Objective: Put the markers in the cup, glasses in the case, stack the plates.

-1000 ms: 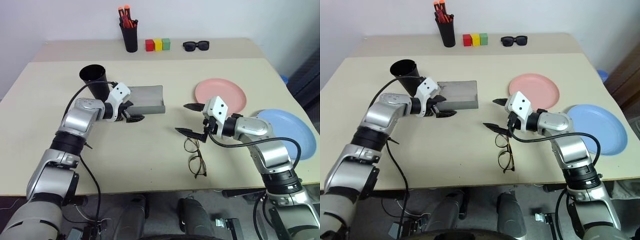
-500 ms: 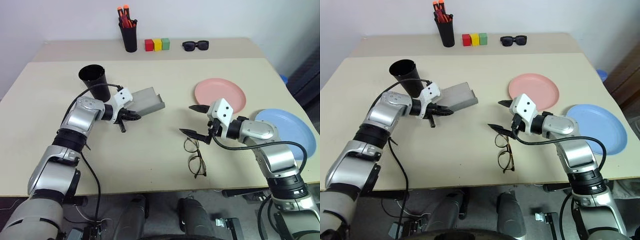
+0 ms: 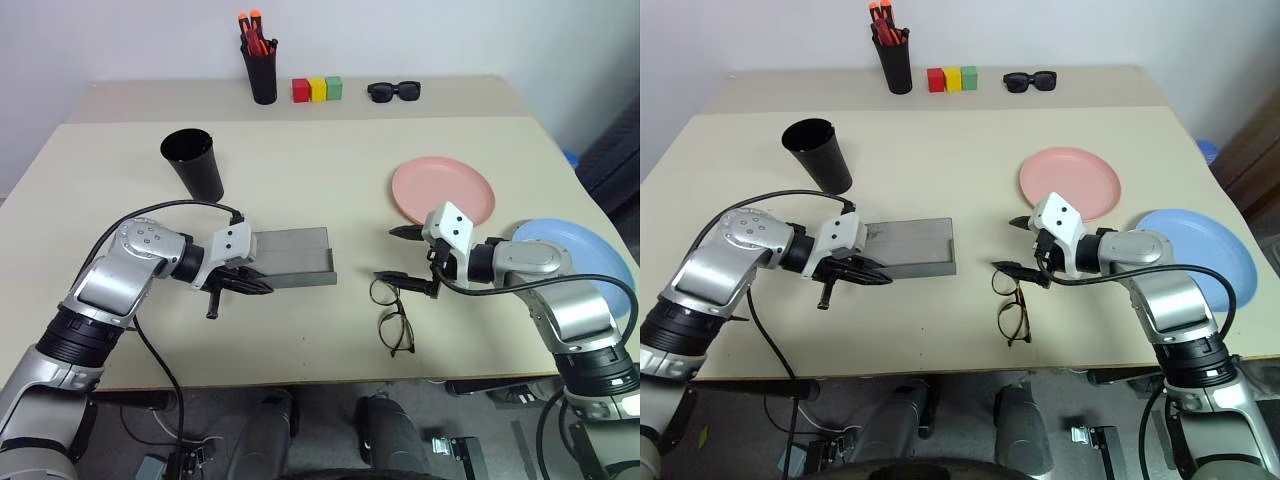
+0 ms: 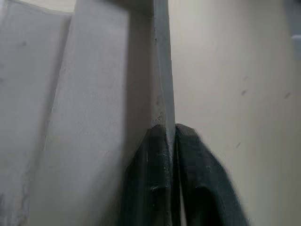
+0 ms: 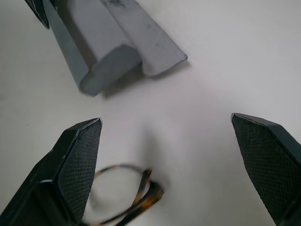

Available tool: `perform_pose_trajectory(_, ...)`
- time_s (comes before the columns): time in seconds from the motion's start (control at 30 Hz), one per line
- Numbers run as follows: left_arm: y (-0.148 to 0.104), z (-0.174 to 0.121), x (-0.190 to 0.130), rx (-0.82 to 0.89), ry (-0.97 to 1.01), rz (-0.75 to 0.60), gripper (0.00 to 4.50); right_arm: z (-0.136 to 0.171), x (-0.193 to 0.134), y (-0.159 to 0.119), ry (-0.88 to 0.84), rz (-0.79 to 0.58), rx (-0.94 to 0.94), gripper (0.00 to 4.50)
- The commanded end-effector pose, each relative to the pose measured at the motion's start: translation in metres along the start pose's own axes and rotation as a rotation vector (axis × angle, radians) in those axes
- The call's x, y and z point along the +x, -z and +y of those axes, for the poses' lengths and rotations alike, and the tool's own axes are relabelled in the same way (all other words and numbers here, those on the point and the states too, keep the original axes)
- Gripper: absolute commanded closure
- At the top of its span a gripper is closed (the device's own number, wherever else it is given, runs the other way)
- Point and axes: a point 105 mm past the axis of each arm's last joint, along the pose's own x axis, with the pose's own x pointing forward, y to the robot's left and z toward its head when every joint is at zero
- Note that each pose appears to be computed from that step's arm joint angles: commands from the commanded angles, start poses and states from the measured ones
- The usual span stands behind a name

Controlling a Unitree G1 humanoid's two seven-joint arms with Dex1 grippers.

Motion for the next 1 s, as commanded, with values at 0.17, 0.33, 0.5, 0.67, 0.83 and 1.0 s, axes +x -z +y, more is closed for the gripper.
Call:
perform_pose_trajectory(0.17, -0.027, 0.019, -0.009, 0.127, -0.188, -0.128, 1.70, 0.012, -0.027, -0.010, -0.029, -0.071, 0.207, 0.00)
perform_pose_trajectory(0.33, -0.033, 0.007, -0.025, 0.122, -0.269, -0.236, 1.70, 0.030, -0.036, 0.001, -0.056, -0.092, 0.424, 0.00)
perform_pose_trajectory(0.5, -0.026, -0.030, -0.031, 0.088, -0.265, -0.290, 1.70, 0.034, -0.032, 0.022, -0.015, -0.025, 0.590, 0.00)
perform_pose_trajectory(0.67, -0.002, -0.070, -0.025, -0.015, -0.241, -0.269, 1.70, 0.041, -0.029, 0.028, -0.053, -0.014, 0.724, 0.00)
perform_pose_trajectory(0.83, 0.011, -0.085, -0.019, -0.050, -0.246, -0.253, 1.70, 0.041, -0.026, 0.032, -0.055, 0.004, 0.803, 0.00)
perform_pose_trajectory(1.0, 0.019, -0.092, -0.011, -0.066, -0.274, -0.255, 1.70, 0.044, -0.019, 0.034, -0.065, 0.034, 0.843, 0.00)
